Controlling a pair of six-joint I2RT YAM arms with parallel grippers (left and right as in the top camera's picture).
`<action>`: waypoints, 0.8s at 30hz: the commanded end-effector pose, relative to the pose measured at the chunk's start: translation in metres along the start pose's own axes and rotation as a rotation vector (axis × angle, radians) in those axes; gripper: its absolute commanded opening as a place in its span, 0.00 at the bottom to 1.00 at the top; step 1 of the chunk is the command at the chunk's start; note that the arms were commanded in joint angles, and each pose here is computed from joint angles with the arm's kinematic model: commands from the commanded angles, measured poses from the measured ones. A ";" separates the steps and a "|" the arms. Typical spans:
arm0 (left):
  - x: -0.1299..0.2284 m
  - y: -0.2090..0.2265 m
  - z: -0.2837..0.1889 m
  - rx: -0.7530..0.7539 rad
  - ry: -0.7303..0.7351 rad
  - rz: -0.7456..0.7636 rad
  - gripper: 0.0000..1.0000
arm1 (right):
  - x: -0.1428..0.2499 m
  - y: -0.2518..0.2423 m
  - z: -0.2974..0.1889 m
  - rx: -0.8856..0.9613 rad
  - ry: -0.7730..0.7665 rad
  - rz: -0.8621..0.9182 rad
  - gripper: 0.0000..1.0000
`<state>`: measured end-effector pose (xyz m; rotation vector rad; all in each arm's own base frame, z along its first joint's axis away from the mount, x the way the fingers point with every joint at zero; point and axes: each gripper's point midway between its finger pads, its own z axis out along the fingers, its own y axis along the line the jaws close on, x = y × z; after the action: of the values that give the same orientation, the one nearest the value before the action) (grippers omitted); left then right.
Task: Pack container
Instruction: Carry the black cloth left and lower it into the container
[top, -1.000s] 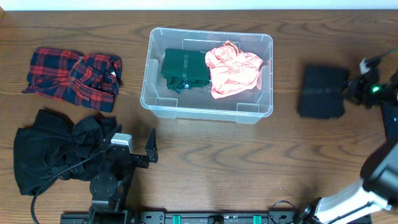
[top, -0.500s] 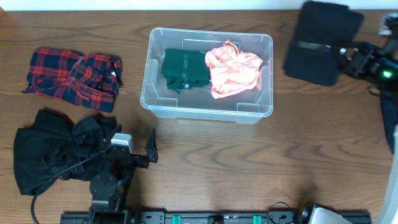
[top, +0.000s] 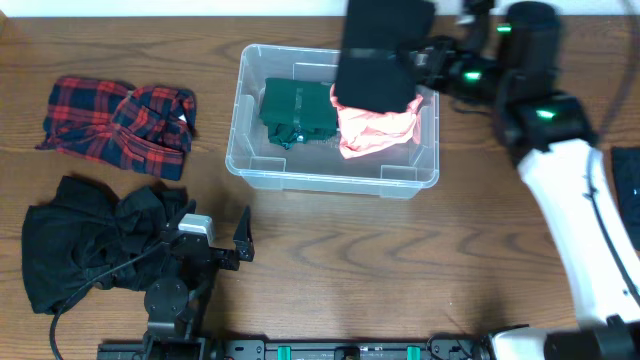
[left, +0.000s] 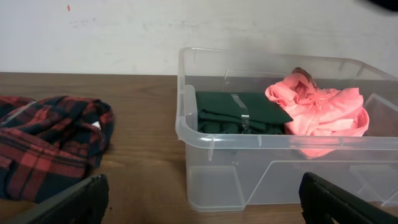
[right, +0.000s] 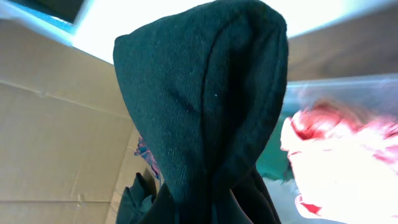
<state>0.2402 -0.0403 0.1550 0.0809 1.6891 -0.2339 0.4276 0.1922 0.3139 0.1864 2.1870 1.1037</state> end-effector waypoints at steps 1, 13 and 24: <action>0.017 0.003 0.002 -0.006 0.041 -0.011 0.98 | 0.016 -0.011 0.037 0.062 0.015 0.120 0.01; 0.017 0.003 0.002 -0.006 0.041 -0.011 0.98 | 0.113 -0.025 0.139 0.091 0.247 0.260 0.01; 0.017 0.002 0.002 -0.005 0.041 -0.011 0.98 | 0.164 -0.014 0.156 0.170 0.290 0.345 0.01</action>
<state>0.2402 -0.0403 0.1550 0.0812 1.6891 -0.2342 0.4023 0.3507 0.1563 0.4450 2.5852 1.2059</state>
